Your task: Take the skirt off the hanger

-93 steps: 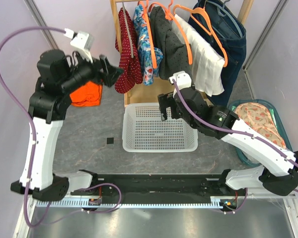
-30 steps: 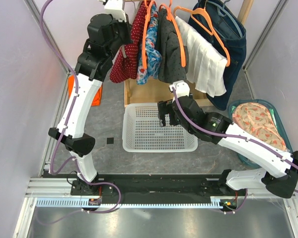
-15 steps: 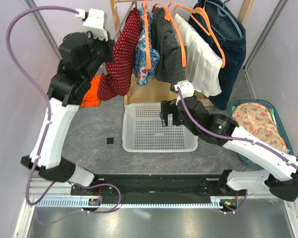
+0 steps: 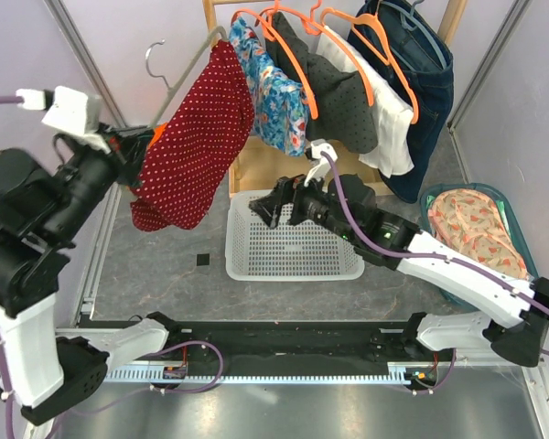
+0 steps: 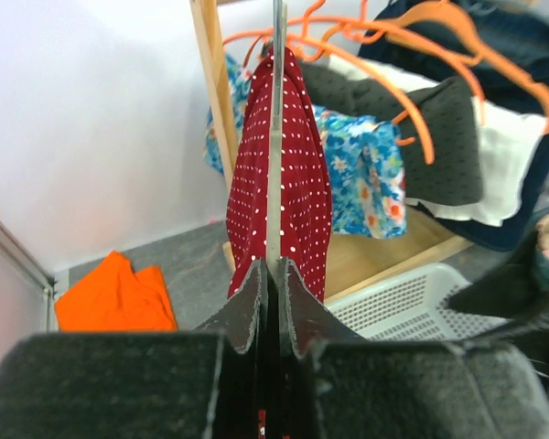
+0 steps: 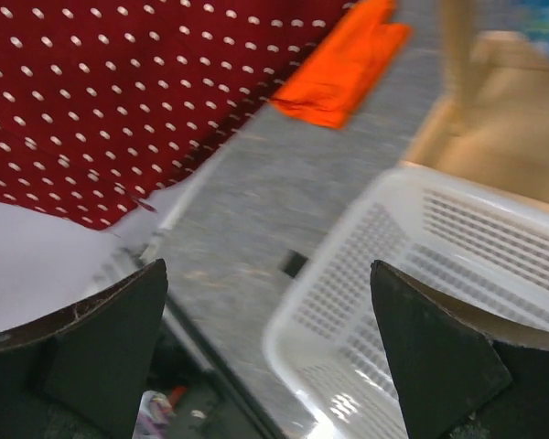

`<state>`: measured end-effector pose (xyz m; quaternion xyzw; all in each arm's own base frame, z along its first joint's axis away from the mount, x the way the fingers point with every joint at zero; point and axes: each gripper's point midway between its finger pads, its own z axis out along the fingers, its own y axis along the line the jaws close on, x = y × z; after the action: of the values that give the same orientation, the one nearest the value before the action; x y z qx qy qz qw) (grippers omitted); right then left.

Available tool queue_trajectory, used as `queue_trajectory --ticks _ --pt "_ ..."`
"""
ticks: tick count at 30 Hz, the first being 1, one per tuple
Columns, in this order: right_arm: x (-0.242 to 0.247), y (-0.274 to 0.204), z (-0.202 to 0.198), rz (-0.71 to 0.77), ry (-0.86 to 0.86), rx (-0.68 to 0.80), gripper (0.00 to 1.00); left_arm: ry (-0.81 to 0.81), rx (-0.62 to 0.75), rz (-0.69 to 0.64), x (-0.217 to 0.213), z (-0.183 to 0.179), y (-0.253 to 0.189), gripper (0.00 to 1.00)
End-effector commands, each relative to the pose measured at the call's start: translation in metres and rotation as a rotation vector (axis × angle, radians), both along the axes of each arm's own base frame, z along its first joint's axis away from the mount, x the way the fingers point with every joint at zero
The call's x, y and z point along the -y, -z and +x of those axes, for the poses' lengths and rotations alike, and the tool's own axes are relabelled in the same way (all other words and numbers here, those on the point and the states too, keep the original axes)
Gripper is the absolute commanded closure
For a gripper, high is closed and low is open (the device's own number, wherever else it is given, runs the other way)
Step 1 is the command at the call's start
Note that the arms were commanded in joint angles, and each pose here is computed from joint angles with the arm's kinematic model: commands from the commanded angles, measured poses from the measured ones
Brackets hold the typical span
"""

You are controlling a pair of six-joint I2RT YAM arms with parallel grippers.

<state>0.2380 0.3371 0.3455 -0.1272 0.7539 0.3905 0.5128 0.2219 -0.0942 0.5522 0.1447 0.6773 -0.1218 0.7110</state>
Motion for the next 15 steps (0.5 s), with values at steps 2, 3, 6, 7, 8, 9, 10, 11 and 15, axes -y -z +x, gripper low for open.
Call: queue_trajectory --ticks 2,3,6,7,8,9,10,11,15 --pt "-0.055 -0.05 -0.025 0.383 -0.243 0.01 0.02 0.079 0.034 -0.053 0.01 -0.014 -0.016 0.98" --pt "-0.058 -0.051 -0.028 0.404 -0.267 0.007 0.02 0.085 0.037 -0.054 0.011 -0.014 -0.018 0.98" --pt "-0.066 -0.06 -0.03 0.497 -0.304 0.005 0.02 0.096 0.03 -0.05 0.015 -0.011 -0.017 0.98" --pt "-0.07 -0.059 -0.028 0.508 -0.309 0.003 0.02 0.102 0.02 -0.075 0.016 -0.012 -0.017 0.98" --pt "-0.072 -0.062 -0.027 0.524 -0.313 0.003 0.02 0.105 0.02 -0.076 0.017 -0.012 -0.017 0.98" --pt "-0.075 -0.062 -0.027 0.525 -0.32 0.002 0.02 0.109 0.016 -0.08 0.018 -0.012 -0.017 0.98" --pt "-0.083 -0.059 -0.023 0.521 -0.326 -0.005 0.02 0.109 0.015 -0.082 0.018 -0.011 -0.018 0.98" --pt "-0.087 -0.057 -0.021 0.519 -0.327 -0.011 0.02 0.108 0.02 -0.086 0.017 -0.012 -0.02 0.98" --pt "-0.105 -0.048 -0.012 0.534 -0.341 -0.035 0.02 0.134 0.025 -0.087 0.02 -0.017 -0.022 0.98"
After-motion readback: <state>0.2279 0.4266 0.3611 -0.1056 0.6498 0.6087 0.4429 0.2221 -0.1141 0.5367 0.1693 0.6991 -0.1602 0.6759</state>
